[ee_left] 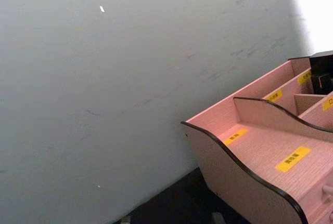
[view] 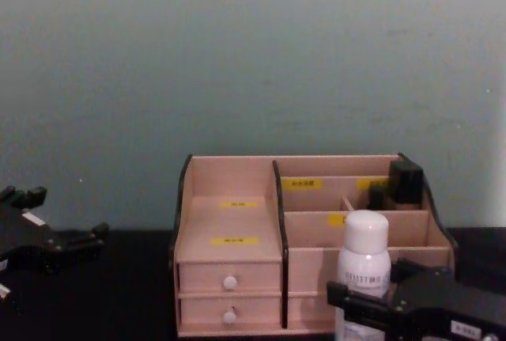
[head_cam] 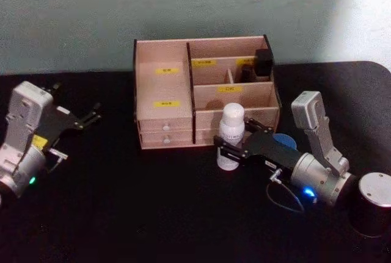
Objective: Pick up the facial cleanser and watermelon frost from the table and place them into the tiered storage box.
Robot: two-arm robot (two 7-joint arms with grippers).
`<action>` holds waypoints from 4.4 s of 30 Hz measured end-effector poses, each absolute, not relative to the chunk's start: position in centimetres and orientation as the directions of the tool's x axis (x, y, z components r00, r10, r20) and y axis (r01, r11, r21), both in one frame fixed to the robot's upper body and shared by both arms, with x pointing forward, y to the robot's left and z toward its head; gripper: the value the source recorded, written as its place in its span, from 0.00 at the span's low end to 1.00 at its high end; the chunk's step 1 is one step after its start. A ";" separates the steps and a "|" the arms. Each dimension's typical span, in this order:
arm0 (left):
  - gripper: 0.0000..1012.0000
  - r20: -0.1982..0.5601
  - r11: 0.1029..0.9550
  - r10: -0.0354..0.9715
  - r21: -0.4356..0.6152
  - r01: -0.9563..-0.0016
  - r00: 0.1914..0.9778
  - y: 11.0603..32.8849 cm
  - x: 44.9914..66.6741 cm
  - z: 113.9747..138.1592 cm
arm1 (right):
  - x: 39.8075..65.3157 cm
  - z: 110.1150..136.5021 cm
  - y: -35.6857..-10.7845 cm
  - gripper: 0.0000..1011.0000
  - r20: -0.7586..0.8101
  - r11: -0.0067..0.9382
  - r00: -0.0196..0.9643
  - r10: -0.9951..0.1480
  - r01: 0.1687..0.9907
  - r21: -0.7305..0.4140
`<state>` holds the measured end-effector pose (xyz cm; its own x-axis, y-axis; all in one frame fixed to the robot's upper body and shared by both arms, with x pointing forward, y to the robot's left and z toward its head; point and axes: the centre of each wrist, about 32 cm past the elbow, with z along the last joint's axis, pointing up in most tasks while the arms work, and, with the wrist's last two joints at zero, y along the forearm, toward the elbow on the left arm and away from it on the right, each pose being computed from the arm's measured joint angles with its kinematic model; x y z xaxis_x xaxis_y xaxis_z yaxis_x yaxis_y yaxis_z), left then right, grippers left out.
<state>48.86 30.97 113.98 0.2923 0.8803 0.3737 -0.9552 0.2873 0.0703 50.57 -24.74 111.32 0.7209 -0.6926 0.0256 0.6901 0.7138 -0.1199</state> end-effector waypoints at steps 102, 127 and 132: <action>0.99 0.374 0.287 0.880 0.070 -0.955 0.292 31.0 48.9 114.0 | 59.3 120.1 -23.3 0.59 0.087 0.658 0.652 -0.753 0.747 0.094; 0.99 0.374 0.287 0.880 0.070 -0.955 0.292 31.0 48.9 114.0 | 61.5 119.5 -22.4 0.59 0.090 0.660 0.654 -0.751 0.750 0.052; 0.99 0.374 0.287 0.880 0.070 -0.955 0.292 31.0 48.9 114.0 | 61.8 119.4 -22.2 0.59 0.085 0.660 0.656 -0.750 0.750 0.043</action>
